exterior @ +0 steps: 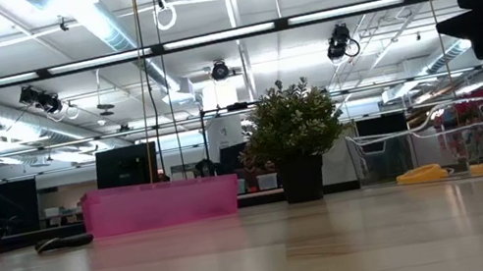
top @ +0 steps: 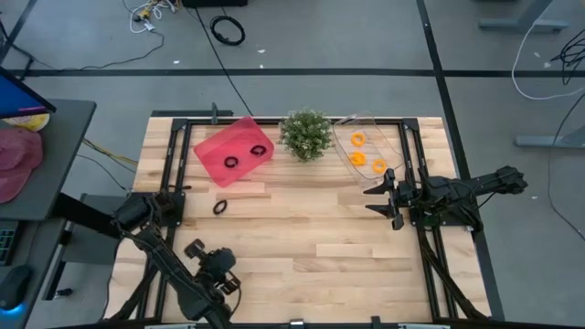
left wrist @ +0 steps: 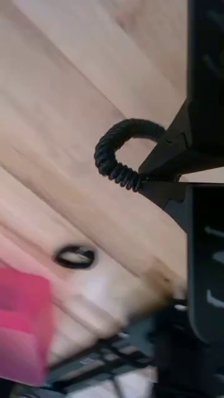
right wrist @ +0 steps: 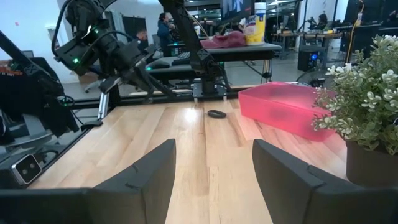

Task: Sort spring keychains
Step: Put the black spring keychain into the pink bin

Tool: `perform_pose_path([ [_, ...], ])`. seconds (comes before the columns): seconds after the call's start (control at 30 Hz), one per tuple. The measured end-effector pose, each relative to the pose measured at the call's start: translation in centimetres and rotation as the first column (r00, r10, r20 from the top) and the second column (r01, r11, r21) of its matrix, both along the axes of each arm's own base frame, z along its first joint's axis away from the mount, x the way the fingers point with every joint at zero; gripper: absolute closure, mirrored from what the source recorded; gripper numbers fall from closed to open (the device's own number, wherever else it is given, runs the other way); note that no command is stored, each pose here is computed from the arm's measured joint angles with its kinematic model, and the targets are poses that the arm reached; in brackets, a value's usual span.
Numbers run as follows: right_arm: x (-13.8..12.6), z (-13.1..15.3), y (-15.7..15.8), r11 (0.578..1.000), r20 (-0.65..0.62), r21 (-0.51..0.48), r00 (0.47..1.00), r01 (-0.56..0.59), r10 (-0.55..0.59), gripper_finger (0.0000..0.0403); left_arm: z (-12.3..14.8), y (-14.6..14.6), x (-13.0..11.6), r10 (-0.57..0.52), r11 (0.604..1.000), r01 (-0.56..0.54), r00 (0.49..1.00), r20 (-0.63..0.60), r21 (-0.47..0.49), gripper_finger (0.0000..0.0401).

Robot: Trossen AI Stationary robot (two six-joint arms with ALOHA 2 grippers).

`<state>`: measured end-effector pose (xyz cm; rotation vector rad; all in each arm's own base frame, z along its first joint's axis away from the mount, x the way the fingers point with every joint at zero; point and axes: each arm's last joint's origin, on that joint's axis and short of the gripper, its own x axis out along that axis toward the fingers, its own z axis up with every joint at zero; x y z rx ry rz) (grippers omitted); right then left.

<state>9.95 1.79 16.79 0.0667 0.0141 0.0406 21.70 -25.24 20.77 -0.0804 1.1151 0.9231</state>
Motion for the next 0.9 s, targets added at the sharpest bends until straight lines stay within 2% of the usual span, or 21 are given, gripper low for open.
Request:
perform_pose_path([
  [0.1, 0.0, 0.0, 0.0, 1.0, 0.0, 0.0, 1.0, 0.0, 0.0, 0.0188, 0.5, 0.6, 0.6, -0.075, 0.996, 0.074, 0.997, 0.019, 0.045, 0.0392],
  [0.47, 0.0, 0.0, 0.0, 1.0, 0.002, 0.001, 1.0, 0.0, 0.0, 0.0188, 2.6, 4.5, 3.4, -0.172, 0.971, 0.165, 0.985, 0.03, 0.172, 0.0393],
  [0.9, 0.0, 0.1, 0.0, 1.0, 0.011, 0.003, 1.0, 0.001, -0.001, 0.0188, 4.1, 10.3, 6.1, -0.184, 0.934, 0.192, 0.981, -0.055, 0.303, 0.0389],
])
